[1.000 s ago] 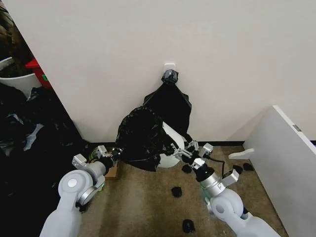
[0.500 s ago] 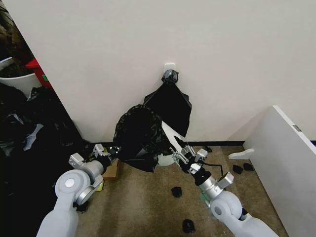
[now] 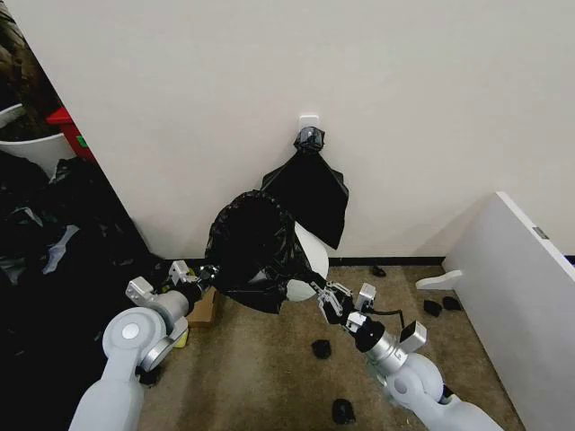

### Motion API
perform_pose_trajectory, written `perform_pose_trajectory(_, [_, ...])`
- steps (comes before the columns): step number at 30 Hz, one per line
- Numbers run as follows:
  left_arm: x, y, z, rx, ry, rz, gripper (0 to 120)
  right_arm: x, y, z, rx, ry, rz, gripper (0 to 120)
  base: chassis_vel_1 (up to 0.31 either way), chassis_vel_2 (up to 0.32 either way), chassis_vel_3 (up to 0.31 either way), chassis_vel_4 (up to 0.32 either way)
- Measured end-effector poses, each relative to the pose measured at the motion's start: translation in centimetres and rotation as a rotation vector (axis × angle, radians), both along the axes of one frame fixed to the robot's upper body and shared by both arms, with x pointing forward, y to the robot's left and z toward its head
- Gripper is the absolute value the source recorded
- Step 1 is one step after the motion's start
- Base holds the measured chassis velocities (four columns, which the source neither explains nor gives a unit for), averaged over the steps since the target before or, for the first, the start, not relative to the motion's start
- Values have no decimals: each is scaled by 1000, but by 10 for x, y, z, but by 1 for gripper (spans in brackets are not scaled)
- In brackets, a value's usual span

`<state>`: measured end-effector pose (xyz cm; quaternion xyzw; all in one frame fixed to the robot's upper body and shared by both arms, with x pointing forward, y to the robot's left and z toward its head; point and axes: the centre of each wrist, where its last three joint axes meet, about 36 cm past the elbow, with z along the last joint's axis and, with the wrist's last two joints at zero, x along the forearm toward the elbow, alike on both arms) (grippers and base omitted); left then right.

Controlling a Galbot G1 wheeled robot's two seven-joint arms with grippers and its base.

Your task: Place the garbage bag over the trash bin.

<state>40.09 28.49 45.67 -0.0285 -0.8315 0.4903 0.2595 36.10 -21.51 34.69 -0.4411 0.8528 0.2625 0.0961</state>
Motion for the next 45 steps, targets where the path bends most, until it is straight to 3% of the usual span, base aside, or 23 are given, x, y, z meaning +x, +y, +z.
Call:
perform_pose_trajectory(7, [-4, -3, 4, -12, -11, -6, 1, 8, -3, -11, -70, 15, -101, 0, 0, 0, 0, 0])
perform_pose_trajectory(12, [-11, -10, 10, -31, -16, -41, 1, 28, -5, -24, -111, -64, -219, 0, 0, 0, 0, 0])
perform_pose_trajectory(19, [-10, -14, 11, -33, -16, -57, 1, 31, -8, -30, -99, -162, -246, 0, 0, 0, 0, 0])
perform_pose_trajectory(22, [-6, -9, 12, -35, -22, -43, 1, 23, -15, -39, -102, -235, -149, 14, 0, 0, 0, 0])
perform_pose_trajectory(31, [-3, -7, 15, -50, -37, -26, 1, 23, -35, -65, -94, -243, 10, 44, 0, 0, 0, 0])
perform_pose_trajectory(41, [-1, -5, 16, -50, -38, -22, 1, 20, -18, -77, -101, -264, 149, 81, 0, 0, 0, 0])
perform_pose_trajectory(45, [-1, -6, 15, -51, -37, -23, 1, 23, -6, -70, -138, -268, 107, 96, 0, 0, 0, 0])
